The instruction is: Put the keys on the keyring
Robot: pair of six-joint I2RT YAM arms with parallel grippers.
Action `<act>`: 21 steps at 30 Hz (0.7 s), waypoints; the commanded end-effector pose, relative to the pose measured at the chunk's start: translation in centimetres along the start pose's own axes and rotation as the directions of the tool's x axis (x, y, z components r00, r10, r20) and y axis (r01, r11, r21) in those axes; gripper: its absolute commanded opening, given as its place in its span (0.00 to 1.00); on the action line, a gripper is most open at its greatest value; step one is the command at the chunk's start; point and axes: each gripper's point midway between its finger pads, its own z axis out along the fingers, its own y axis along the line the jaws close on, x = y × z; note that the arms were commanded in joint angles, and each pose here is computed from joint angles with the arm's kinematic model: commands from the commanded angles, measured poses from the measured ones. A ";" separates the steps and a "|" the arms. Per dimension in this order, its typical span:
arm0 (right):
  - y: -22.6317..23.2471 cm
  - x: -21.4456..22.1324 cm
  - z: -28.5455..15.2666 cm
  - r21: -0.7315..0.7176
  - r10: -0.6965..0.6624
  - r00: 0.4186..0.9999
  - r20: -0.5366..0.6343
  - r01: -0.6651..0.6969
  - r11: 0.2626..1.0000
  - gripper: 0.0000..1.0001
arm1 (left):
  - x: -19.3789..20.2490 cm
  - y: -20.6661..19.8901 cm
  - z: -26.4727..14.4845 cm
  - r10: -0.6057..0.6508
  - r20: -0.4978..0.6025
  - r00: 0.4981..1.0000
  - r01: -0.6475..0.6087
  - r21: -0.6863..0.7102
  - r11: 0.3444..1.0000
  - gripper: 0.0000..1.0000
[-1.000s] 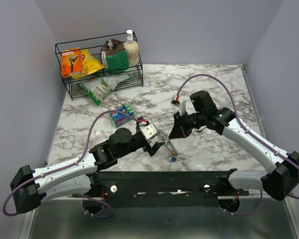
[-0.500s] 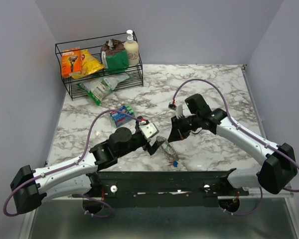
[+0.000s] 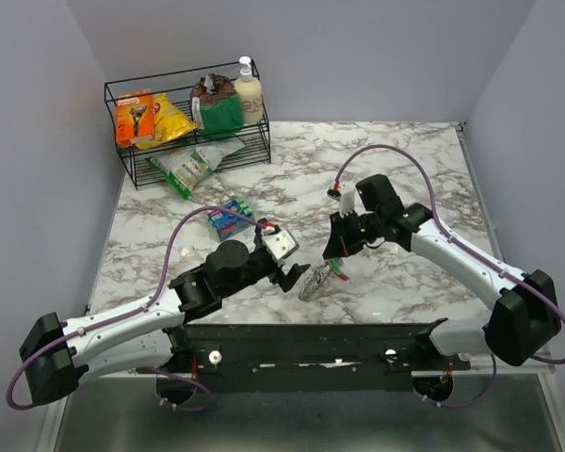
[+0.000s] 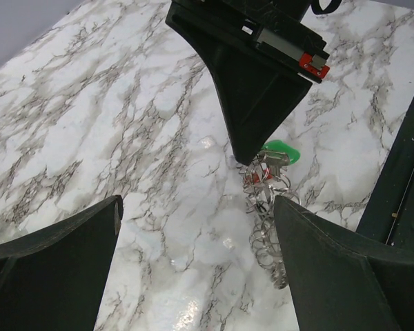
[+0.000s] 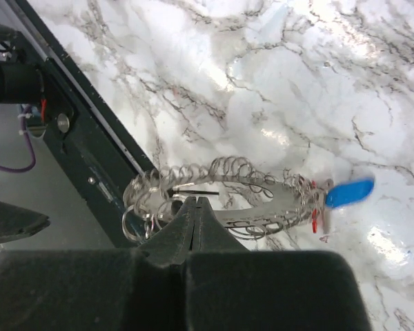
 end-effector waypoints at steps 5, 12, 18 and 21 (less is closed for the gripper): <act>-1.8 -2.3 1.5 0.036 -0.026 0.999 0.034 0.025 0.999 0.01 | -1.9 0.8 -0.1 -0.016 0.055 0.998 0.018 -0.035 0.999 0.99; -1.6 -4.2 3.0 -0.015 -0.036 0.999 0.035 0.036 0.999 0.01 | -1.8 1.0 -0.4 -0.014 0.054 0.998 0.017 -0.048 0.999 0.99; -2.0 -4.3 3.8 -0.014 -0.019 0.999 0.045 0.020 1.000 0.01 | -1.6 1.1 -0.6 -0.019 0.051 0.999 0.022 -0.053 0.998 0.99; -2.0 -4.4 3.8 -0.012 -0.016 0.998 0.057 0.017 1.000 0.04 | -1.5 1.1 -0.6 -0.020 0.048 0.999 0.023 -0.056 0.998 0.99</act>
